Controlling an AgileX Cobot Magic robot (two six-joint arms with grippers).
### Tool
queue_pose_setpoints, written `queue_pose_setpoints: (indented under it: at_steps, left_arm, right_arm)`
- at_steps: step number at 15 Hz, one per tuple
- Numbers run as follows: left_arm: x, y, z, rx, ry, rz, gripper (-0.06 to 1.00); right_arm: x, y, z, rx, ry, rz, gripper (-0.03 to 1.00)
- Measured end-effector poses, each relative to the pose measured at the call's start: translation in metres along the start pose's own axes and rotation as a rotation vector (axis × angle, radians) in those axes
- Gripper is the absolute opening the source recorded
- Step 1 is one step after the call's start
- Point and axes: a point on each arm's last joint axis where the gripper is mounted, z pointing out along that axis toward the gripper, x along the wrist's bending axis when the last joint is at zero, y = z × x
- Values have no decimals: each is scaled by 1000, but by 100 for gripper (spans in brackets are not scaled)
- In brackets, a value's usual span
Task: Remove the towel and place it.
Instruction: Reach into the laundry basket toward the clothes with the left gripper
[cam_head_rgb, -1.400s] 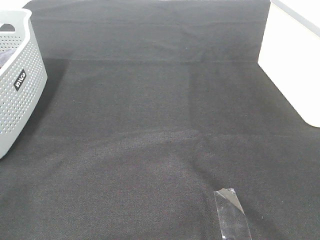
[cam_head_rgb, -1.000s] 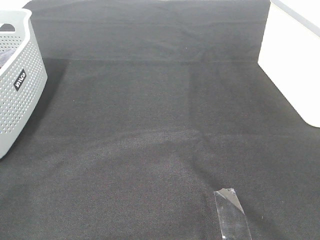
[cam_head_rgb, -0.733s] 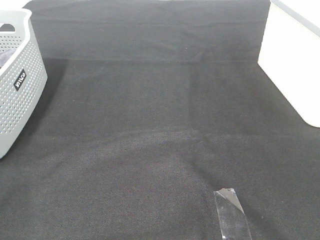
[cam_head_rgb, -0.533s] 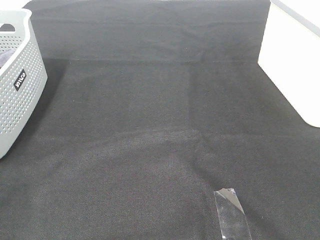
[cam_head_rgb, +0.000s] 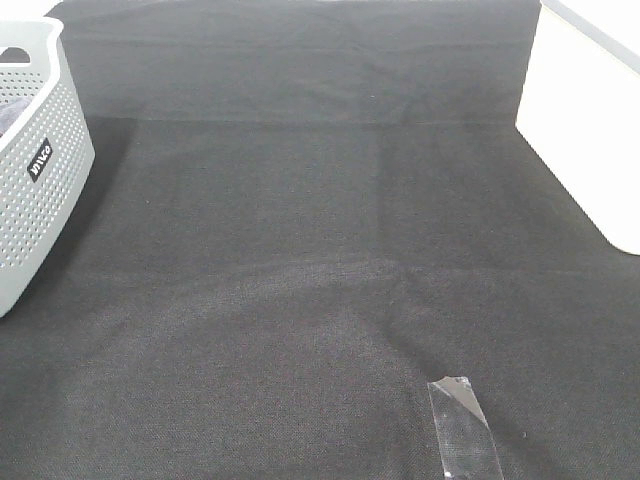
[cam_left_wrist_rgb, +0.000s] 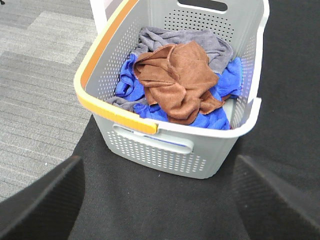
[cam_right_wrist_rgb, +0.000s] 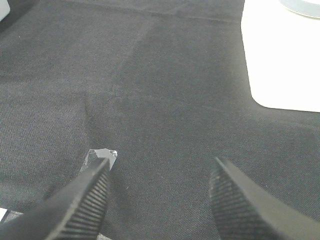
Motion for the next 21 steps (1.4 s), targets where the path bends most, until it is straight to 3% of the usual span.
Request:
queue_pose_setpoints:
  at_steps: [3, 10, 14, 21]
  left_arm:
    - [-7, 21, 17, 59, 18, -21, 76]
    - [-23, 49, 86, 253, 103, 43, 76]
    - [-34, 81, 132, 309, 139, 52, 76]
    - [-50, 97, 211, 413, 193, 121, 76]
  right_arm:
    - [0, 0, 0, 0, 0, 0, 57]
    - [0, 0, 0, 0, 0, 0, 57]
    - [0, 0, 0, 0, 0, 0, 57]
    - [0, 0, 0, 0, 0, 0, 57]
